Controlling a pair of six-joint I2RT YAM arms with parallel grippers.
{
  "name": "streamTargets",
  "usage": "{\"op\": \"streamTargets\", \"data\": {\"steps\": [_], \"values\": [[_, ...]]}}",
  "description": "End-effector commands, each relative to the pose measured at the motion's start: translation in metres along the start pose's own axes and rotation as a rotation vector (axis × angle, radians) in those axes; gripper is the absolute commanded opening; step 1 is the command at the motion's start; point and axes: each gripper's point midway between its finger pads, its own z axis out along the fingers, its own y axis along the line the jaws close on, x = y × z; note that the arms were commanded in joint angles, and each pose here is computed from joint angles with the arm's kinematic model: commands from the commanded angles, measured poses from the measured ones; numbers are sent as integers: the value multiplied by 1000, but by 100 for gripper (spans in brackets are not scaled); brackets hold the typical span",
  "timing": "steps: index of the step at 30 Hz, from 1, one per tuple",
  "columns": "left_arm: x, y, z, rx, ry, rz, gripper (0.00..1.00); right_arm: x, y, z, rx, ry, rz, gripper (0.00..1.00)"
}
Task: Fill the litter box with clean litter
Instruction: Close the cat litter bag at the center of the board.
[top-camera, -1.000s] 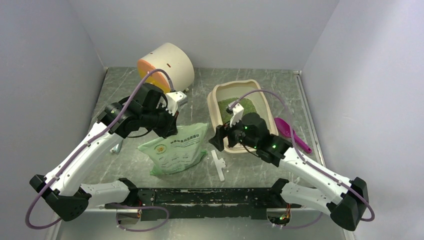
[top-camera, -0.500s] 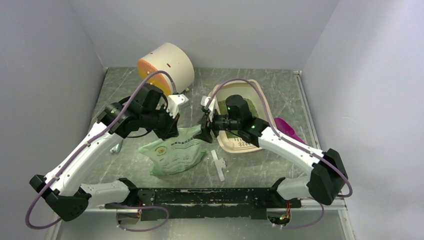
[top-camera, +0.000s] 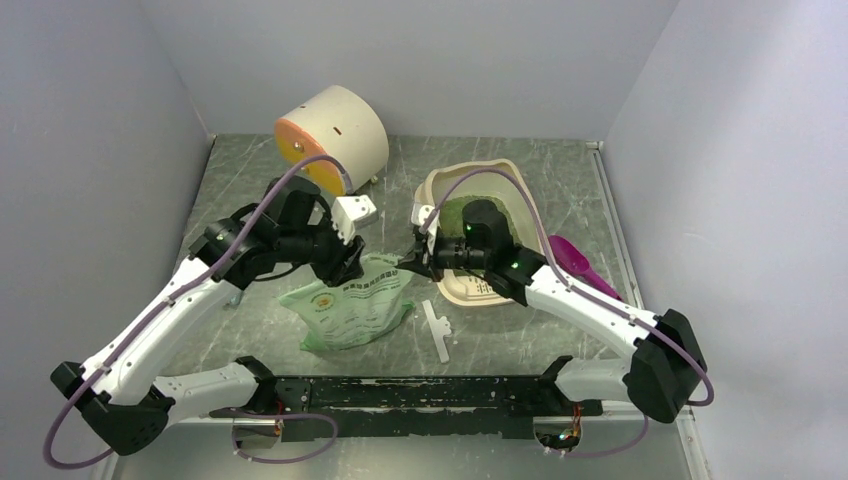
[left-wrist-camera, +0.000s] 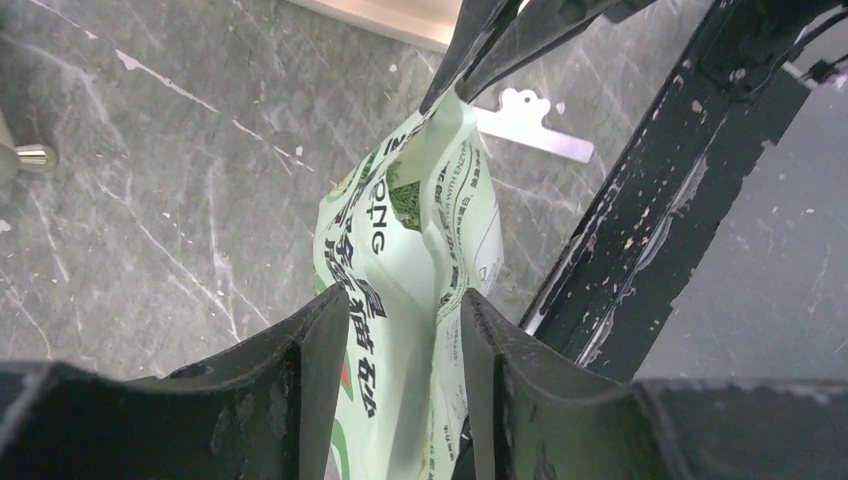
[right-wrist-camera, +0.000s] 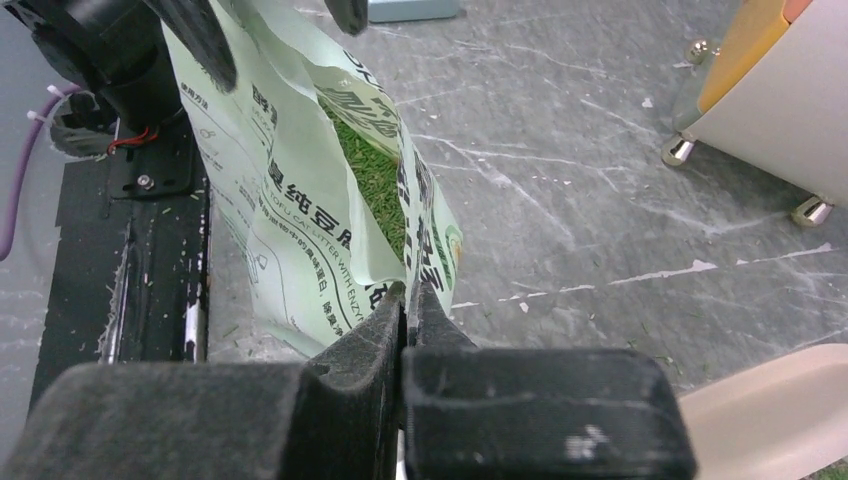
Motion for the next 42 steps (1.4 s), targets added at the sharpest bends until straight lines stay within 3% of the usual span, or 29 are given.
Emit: {"op": "streamTargets", "data": {"steps": [1, 4, 7, 11, 12, 14, 19, 21, 24, 28, 30, 32, 33, 38, 42], "values": [[2, 0, 12, 39, -10, 99, 50, -19, -11, -8, 76, -94, -38, 0], [5, 2, 16, 32, -30, 128, 50, -22, -23, -10, 152, -108, -6, 0], [8, 2, 20, 23, -58, 172, 43, -30, -28, -11, 191, -143, 39, 0], [14, 11, 27, -104, -61, 227, 22, -30, -35, -17, 261, -175, 81, 0], [14, 21, 26, -185, -59, 233, 12, -29, -39, -20, 290, -179, 89, 0], [12, 30, 22, -294, -63, 281, 5, -25, -44, -24, 338, -180, 106, 0], [8, 45, 9, -561, -130, 358, 5, -17, -50, -32, 412, -183, 132, 0], [11, 28, 20, -490, -121, 457, 5, -16, -45, -35, 409, -216, 121, 0], [10, 18, 18, -546, -121, 502, 5, -14, -33, -31, 341, -215, 108, 0], [11, -2, 16, -621, -109, 699, 5, -20, -29, -31, 319, -204, 236, 1], [15, -9, 17, -660, -83, 787, 5, -36, -35, -41, 353, -226, 283, 15], [16, -14, 14, -705, -78, 811, 5, -50, -40, -53, 380, -254, 340, 62], [14, -16, 10, -725, -90, 811, 5, -57, -40, -57, 373, -263, 356, 72], [8, -24, -7, -808, -141, 885, 5, -74, -36, -60, 236, -233, 411, 81], [11, -23, -11, -836, -135, 894, 5, -61, -14, -40, -11, -56, 473, 89]]}}
